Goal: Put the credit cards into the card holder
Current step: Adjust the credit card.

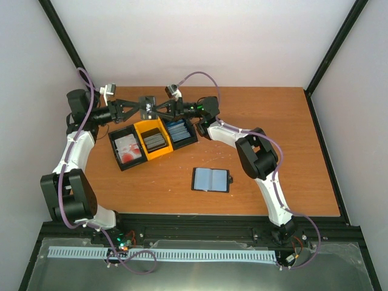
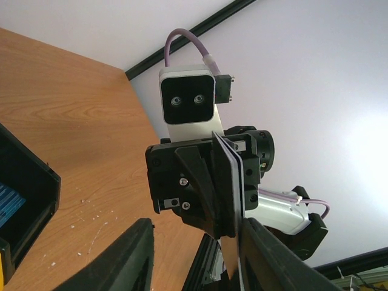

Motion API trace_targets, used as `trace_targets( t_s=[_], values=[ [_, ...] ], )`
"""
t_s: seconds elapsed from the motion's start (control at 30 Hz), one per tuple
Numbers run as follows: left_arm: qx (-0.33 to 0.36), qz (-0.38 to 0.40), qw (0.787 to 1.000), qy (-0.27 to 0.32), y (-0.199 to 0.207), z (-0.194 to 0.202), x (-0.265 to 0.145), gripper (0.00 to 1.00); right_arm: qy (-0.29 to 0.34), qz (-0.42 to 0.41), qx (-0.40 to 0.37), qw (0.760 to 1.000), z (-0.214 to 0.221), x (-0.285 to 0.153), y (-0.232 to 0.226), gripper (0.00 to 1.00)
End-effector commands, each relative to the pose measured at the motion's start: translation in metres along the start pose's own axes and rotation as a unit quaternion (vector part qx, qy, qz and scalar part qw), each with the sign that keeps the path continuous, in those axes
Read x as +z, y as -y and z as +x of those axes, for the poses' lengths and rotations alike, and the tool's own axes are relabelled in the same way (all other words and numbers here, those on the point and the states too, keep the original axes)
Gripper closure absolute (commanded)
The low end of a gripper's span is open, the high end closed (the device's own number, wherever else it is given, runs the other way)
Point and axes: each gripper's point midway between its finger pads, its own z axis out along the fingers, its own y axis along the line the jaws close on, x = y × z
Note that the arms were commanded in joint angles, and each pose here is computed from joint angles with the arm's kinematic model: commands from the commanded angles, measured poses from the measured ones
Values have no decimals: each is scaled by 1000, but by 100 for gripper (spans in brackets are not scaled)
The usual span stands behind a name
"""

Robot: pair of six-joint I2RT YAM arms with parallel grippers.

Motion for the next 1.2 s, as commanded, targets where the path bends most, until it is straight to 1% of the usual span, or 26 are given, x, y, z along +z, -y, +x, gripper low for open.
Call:
trace_targets(
  t_s=[0.0,0.07,0.17,0.3,0.43,0.53,0.73,0.8,0.93,1.17],
  values=[
    [25,13,1000,-12,10,-1,4,62,-12,-25,-44,999,0,9,-28,97],
    [24,13,1000,-13,9,-1,4,69,-12,-26,-45,999,0,9,-29,97],
    [23,12,1000,-13,7,-1,5,75,-13,-29,-49,998,0,9,-31,97],
    [20,12,1000,-14,5,0,5,76,-15,-34,-55,998,0,10,-35,97],
    [15,9,1000,-17,3,0,8,74,-23,-37,-61,997,1,12,-38,97],
    [14,7,1000,-22,2,-1,11,72,-29,-26,-53,998,3,14,-32,97],
    [-16,-15,999,-29,-14,3,15,72,-41,-4,-53,998,5,16,-24,97],
    [-17,-25,999,-31,-18,4,17,75,-47,8,-54,997,7,18,-20,97],
    [-25,-39,998,-36,-28,6,19,86,-47,0,-79,996,8,18,-31,97],
    [-26,-41,998,-36,-32,9,19,88,-38,-42,-96,994,9,14,-55,97]
  ],
)
